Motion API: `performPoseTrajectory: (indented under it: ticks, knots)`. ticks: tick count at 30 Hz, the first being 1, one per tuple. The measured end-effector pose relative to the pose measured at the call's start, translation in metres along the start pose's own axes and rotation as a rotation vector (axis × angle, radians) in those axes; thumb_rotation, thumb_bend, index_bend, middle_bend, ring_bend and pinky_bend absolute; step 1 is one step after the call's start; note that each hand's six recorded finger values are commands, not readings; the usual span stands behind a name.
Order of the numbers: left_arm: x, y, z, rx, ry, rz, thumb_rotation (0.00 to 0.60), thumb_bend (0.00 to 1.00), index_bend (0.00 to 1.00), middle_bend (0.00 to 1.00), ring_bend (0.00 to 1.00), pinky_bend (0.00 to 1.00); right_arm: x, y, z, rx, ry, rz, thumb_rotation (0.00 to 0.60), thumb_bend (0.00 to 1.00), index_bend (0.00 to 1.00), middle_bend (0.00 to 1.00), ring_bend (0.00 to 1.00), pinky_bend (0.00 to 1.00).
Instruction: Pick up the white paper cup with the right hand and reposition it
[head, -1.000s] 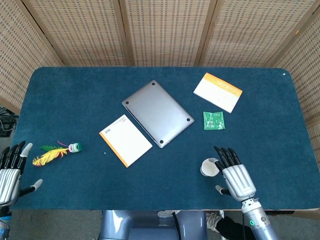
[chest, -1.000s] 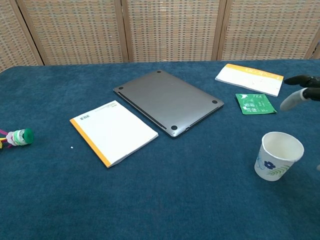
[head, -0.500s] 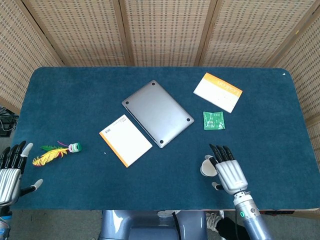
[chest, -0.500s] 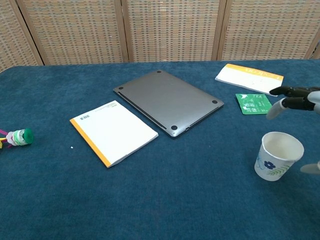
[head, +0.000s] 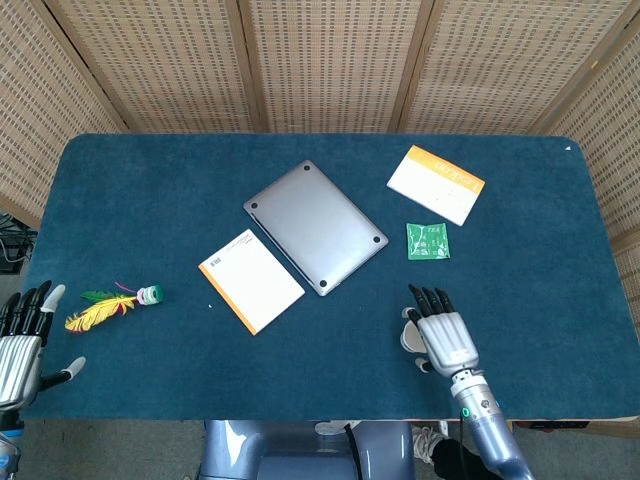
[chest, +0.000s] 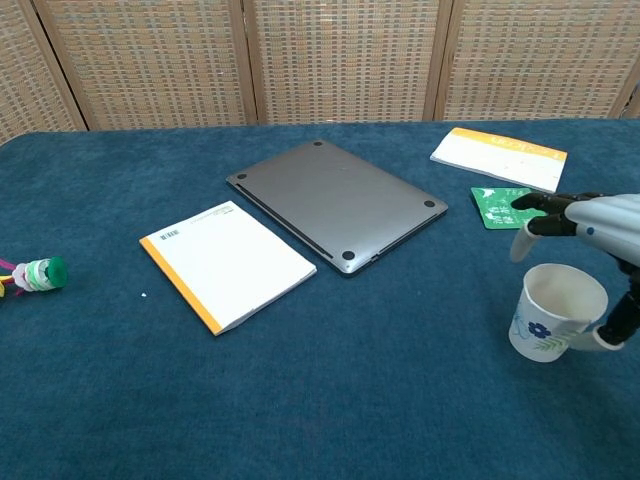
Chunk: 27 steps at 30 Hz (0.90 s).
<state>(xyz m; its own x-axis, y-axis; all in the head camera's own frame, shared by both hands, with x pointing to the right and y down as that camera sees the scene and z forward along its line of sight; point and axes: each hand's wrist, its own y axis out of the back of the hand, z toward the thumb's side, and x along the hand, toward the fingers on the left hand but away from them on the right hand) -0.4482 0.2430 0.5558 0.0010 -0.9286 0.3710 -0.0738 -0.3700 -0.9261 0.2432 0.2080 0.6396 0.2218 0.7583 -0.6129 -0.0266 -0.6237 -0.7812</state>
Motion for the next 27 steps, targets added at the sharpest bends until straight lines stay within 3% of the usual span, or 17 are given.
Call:
performPoseTrajectory:
  ticks: [8,18,27]
  knots:
    - [0.000,0.001,-0.001,-0.004,0.001,0.004,0.600,0.12,0.00,0.00,0.00,0.00,-0.009,-0.006,-0.003,0.017,-0.022,0.009,0.600,0.25,0.37,0.00,0.00,0.00]
    - [0.000,0.000,0.001,0.001,-0.005,-0.001,0.600,0.12,0.00,0.00,0.00,0.00,-0.012,-0.007,-0.003,0.004,-0.027,-0.008,0.600,0.26,0.48,0.08,0.00,0.00]
    - [0.000,-0.002,0.001,0.004,-0.004,-0.004,0.600,0.12,0.00,0.00,0.00,0.00,-0.015,0.006,0.011,-0.154,0.018,-0.020,0.600,0.27,0.50,0.08,0.00,0.00]
